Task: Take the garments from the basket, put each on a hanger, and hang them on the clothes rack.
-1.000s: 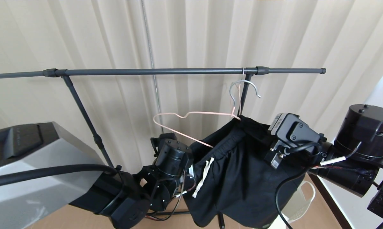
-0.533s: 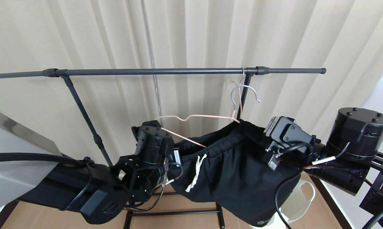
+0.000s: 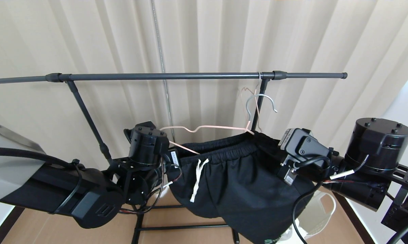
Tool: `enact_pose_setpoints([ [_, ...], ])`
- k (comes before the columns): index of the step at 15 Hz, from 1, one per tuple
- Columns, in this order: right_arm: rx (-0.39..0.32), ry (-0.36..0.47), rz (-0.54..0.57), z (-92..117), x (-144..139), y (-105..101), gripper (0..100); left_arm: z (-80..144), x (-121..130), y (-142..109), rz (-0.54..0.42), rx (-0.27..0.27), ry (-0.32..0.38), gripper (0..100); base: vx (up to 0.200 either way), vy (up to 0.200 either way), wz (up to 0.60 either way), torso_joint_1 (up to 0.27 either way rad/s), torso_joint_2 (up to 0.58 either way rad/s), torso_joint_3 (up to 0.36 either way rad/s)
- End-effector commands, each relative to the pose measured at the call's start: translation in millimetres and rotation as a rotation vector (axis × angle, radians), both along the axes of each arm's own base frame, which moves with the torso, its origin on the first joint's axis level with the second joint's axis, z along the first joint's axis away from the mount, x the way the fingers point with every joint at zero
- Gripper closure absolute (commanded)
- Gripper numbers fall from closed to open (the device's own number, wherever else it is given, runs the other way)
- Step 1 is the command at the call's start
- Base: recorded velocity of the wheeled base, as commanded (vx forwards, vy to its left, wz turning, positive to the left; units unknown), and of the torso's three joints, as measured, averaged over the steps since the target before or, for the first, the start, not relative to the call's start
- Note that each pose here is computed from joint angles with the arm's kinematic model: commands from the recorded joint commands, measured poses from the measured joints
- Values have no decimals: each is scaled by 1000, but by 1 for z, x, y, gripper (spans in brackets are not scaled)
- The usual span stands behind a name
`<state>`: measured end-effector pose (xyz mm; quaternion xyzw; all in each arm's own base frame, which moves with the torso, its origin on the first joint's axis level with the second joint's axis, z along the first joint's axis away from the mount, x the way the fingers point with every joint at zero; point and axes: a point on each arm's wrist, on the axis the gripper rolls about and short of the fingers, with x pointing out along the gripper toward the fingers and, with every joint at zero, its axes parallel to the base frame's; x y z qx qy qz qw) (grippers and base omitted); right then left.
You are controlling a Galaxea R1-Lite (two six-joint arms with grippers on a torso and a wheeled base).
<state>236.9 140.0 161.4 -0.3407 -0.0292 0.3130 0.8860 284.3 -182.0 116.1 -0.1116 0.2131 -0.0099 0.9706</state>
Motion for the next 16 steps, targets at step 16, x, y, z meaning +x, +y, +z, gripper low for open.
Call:
enact_pose_setpoints([
  [16,-63,43,-6,-19,5,-5,100,30,0,38,72,19,-75,100,0,0,0,0,0,0],
])
